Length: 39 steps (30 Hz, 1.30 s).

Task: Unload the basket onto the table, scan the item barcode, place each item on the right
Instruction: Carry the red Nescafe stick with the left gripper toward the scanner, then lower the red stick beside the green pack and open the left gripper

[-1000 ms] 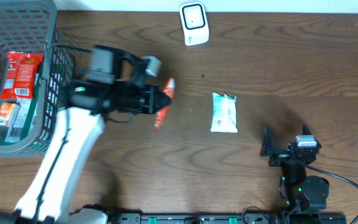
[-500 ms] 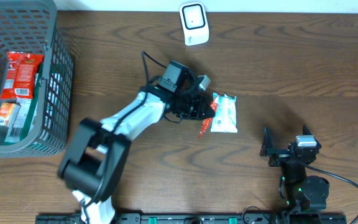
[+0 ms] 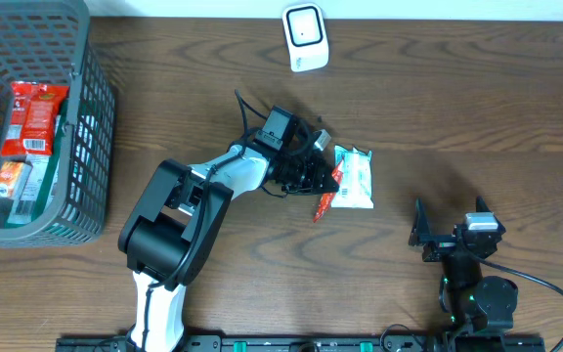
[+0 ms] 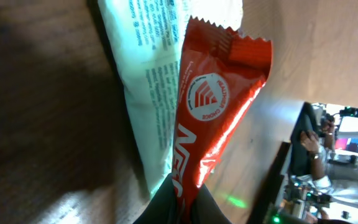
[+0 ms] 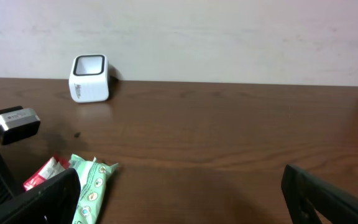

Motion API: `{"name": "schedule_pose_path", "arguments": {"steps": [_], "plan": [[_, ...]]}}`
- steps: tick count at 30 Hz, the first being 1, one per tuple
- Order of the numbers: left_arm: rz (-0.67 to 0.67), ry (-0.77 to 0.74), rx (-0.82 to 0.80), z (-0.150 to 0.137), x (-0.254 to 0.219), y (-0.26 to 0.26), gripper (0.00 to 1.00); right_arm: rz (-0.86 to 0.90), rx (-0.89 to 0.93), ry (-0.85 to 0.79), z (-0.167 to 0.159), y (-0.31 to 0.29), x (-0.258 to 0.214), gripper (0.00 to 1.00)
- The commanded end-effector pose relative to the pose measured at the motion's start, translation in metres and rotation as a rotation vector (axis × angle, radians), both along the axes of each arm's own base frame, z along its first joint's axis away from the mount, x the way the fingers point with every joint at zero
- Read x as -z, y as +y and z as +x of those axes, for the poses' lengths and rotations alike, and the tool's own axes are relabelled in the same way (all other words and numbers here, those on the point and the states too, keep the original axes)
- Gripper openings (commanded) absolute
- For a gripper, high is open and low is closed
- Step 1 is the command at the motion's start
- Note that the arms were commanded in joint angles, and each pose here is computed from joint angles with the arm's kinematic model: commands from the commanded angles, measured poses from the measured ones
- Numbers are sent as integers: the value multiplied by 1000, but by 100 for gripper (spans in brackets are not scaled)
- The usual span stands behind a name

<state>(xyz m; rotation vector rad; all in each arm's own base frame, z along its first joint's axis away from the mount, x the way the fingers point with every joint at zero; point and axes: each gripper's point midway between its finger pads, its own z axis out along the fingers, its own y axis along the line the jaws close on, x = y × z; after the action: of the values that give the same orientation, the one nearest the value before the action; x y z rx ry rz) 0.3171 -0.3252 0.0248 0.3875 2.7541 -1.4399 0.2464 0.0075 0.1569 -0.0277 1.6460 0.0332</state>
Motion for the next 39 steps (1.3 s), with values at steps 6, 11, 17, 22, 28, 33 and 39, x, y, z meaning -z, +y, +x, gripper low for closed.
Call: {"name": "schedule_pose_path", "arguments": {"steps": [6,11,17,22,28,33,39], "plan": [[108,-95,-13,12,20,14,22,-10,6,0,0,-2,0,99],[148,-121,-21,16,25,19,30,-10,6,0,0,-2,0,99],[145,-127,-55,27,19,30,33,-10,6,0,0,-2,0,99],[171,-138,-88,34,13,41,37,-10,6,0,0,-2,0,99],[228,-180,-116,41,11,50,39,-10,6,0,0,-2,0,99],[207,-224,-125,45,-10,48,39,-10,6,0,0,-2,0,99],[245,-312,-174,53,-44,58,40,-10,6,0,0,-2,0,99]]}}
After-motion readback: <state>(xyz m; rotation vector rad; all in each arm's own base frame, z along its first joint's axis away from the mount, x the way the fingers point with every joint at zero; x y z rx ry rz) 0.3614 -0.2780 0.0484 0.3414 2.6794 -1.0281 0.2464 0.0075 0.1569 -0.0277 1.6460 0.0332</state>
